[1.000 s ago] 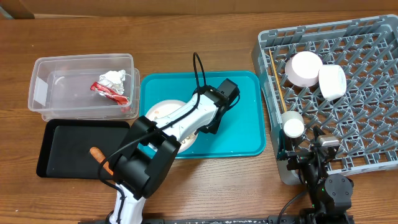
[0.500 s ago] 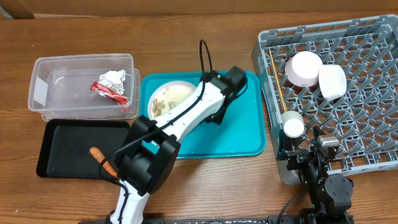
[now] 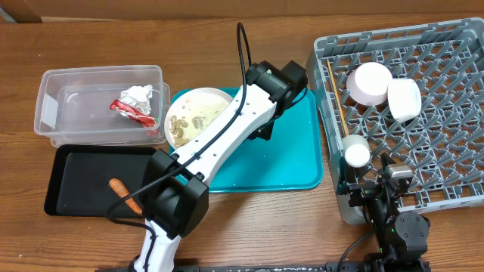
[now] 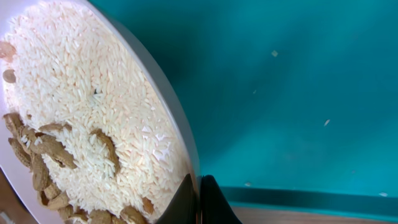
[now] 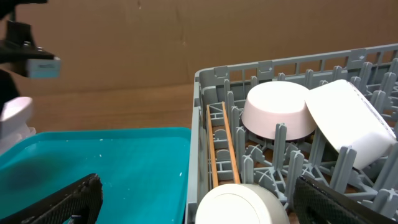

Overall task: Sort waste into correct bins and load items into the dishwasher
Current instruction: 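Lift the plate and carry it over the black tray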

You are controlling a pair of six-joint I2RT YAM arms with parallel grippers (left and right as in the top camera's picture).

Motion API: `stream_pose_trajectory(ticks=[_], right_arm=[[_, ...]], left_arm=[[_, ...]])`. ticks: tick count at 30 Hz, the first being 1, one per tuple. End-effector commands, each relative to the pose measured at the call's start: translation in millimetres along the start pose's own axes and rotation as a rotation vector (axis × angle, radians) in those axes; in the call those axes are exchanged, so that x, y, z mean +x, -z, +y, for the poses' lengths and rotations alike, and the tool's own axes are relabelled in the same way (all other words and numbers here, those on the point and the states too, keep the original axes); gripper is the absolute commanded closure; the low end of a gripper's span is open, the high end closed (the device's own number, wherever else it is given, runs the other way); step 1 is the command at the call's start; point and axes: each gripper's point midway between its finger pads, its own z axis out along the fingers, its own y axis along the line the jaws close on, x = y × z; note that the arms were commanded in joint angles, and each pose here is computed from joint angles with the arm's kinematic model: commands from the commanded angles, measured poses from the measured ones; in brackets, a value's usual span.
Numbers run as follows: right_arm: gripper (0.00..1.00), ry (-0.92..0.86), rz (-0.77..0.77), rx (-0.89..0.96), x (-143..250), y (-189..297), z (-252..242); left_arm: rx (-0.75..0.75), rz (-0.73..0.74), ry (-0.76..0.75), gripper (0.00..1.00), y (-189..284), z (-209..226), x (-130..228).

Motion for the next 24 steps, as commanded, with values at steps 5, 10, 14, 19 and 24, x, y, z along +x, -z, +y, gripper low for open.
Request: stream_pose_trajectory(ticks=[5, 10, 14, 19, 24], right_arm=[[0.0, 0.004, -0.013, 0.005, -1.9, 0.4, -1.4], [0.0, 0.004, -0.013, 0.004, -1.9, 0.4, -1.3], [0.0, 0.004, -0.013, 0.005, -1.9, 0.4, -1.4], [0.0, 0.004, -0.013, 0.005, -1.9, 0.4, -1.4], [0.0, 0.004, -0.013, 0.005, -1.9, 0.4, -1.4]], left_arm=[[-0.031, -0.113, 0.202, 0.96, 60.6, 62.4, 13.0], [0.056, -0.058, 0.33, 0.96, 64.8, 99.6, 23.6], [0.143, -0.013, 0.402, 0.96, 54.0, 126.1, 27.6], [0.245, 0.048, 0.532, 0.96, 25.8, 165.8, 44.6], [0.4, 0.027, 0.624, 0.96, 3.7, 177.2, 55.2]])
